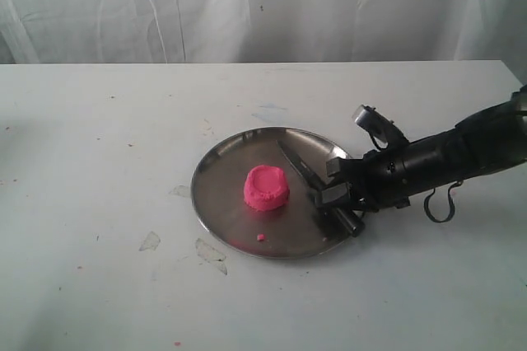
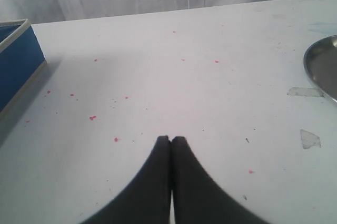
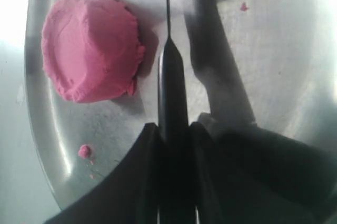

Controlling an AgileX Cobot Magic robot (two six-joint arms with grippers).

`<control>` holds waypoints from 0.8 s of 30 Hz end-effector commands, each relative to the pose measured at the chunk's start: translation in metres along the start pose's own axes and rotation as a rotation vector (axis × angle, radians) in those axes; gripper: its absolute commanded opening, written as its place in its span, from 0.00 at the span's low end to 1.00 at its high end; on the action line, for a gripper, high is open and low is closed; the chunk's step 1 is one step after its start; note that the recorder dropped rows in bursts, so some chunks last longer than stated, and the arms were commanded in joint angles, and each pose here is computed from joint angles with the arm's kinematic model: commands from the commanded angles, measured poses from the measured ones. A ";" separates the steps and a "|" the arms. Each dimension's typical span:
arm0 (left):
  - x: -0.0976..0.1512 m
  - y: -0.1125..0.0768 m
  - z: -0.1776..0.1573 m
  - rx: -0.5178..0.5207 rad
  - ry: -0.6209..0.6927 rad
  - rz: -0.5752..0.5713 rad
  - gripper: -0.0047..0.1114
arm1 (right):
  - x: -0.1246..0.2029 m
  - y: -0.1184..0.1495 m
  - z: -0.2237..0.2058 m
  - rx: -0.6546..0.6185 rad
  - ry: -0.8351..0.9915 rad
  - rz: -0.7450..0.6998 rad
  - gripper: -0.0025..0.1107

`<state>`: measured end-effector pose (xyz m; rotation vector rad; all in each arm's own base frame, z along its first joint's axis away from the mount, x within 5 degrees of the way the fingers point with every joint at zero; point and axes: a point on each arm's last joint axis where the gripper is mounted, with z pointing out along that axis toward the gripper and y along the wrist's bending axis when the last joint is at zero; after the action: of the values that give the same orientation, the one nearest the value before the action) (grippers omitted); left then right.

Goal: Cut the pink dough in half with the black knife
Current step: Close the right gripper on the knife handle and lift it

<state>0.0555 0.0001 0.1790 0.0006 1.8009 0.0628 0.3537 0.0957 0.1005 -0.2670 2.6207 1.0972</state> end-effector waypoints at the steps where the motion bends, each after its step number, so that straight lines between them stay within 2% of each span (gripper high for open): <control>1: 0.001 0.000 0.000 -0.002 -0.003 -0.006 0.04 | -0.016 0.016 -0.023 0.070 -0.091 -0.108 0.10; 6: 0.001 0.000 0.000 -0.002 -0.003 -0.006 0.04 | -0.025 0.049 -0.054 0.098 -0.148 -0.271 0.08; 13: 0.001 0.000 0.000 -0.002 -0.003 -0.006 0.04 | -0.017 0.098 -0.081 0.206 -0.098 -0.479 0.07; 19: 0.001 0.000 0.000 -0.002 -0.003 -0.006 0.04 | -0.003 0.123 -0.080 0.346 -0.009 -0.565 0.07; 24: 0.001 0.000 0.000 -0.002 -0.003 -0.006 0.04 | 0.006 0.139 -0.069 0.378 0.020 -0.605 0.07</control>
<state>0.0555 0.0001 0.1790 0.0006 1.8009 0.0628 0.3007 0.1344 0.2326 -0.9081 2.4544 0.4323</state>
